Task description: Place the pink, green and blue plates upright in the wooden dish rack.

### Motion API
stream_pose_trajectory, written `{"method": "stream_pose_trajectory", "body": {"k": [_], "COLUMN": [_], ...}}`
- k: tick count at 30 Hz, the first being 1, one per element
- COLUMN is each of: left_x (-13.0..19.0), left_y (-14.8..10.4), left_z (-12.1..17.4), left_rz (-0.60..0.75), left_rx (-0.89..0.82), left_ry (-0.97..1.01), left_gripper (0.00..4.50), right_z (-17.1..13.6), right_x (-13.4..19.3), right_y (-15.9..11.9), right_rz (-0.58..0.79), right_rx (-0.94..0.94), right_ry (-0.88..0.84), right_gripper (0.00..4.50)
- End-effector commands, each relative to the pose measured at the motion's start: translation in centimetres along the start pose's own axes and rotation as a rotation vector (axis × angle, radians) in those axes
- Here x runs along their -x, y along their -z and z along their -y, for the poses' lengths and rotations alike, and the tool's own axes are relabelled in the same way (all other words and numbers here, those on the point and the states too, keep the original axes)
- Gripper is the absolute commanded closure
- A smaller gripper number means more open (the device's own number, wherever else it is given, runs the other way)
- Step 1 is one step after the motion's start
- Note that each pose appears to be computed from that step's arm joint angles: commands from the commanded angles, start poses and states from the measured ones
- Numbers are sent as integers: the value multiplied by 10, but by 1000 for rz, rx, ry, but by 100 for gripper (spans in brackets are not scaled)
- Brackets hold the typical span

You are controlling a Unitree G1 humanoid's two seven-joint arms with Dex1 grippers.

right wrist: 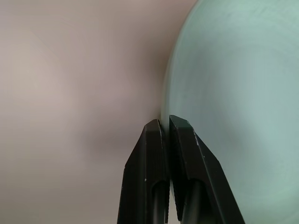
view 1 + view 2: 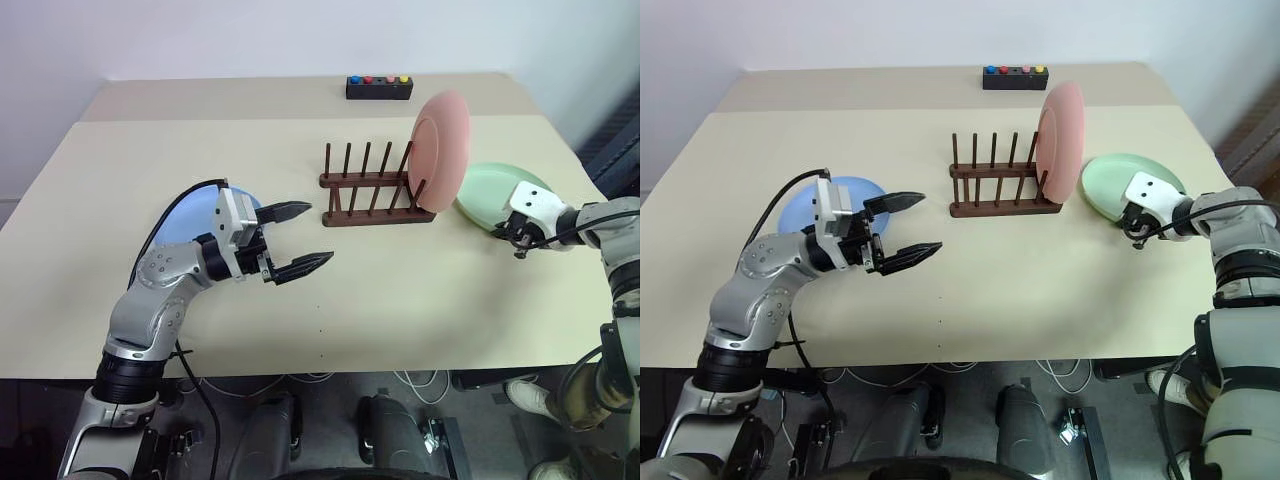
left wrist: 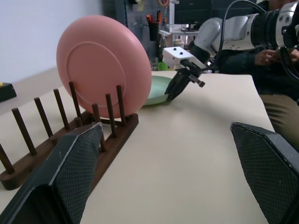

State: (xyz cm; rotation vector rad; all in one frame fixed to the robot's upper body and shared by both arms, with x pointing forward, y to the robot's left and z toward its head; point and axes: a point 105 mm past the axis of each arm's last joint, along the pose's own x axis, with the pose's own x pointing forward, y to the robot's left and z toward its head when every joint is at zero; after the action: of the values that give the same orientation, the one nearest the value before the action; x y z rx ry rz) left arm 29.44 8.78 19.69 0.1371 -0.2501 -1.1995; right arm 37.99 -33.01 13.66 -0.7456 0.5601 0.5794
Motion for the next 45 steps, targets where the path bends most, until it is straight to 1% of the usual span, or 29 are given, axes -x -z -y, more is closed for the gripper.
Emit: {"method": "stream_pose_trajectory", "body": {"k": [1,4,5,7,10,15,17,20,23,24,29,30,32,34,39,42,45], "left_x": [-2,-2,-2,-2,-2,-1,0,2,4,5,9,10,12,13,15,15,15], "left_y": [-10,-9,-9,-9,-10,-11,-12,-13,-15,-16,-17,-17,-18,-18,-18,-18,-18], "left_z": [-2,-2,-2,-3,-4,-6,-6,-7,-10,-11,-13,-13,-13,-13,-13,-13,-12], "left_rz": [27,26,27,29,35,41,43,51,56,58,58,58,57,54,48,47,42], "left_rx": [-36,-36,-35,-35,-35,-35,-37,-35,-36,-34,-37,-36,-36,-35,-35,-38,-41], "left_ry": [9,12,12,12,7,-12,-19,-30,-46,-51,-65,-67,-70,-72,-78,-79,-76], "left_gripper": [0,0,0,0,0,0,0,0,0,0,0,0,0,0,0,0,0], "right_z": [32,50,58,70,85,93,93,88,76,71,48,43,26,14,-2,-9,-12], "right_x": [23,34,42,55,77,103,112,132,156,162,180,181,172,164,138,117,104], "right_y": [-10,-36,-54,-79,-107,-137,-148,-173,-199,-205,-223,-224,-224,-221,-214,-208,-203], "right_rz": [82,261,379,547,760,991,1065,1226,1371,1400,1479,1475,1418,1375,1294,1216,1177], "right_rx": [-106,-217,-290,-397,-535,-619,-640,-673,-681,-673,-664,-678,-702,-721,-766,-750,-772], "right_ry": [171,251,271,282,283,223,179,36,-171,-226,-446,-494,-606,-682,-708,-647,-642], "right_gripper": [442,442,442,442,442,442,442,442,442,442,442,442,442,442,442,442,442]}}
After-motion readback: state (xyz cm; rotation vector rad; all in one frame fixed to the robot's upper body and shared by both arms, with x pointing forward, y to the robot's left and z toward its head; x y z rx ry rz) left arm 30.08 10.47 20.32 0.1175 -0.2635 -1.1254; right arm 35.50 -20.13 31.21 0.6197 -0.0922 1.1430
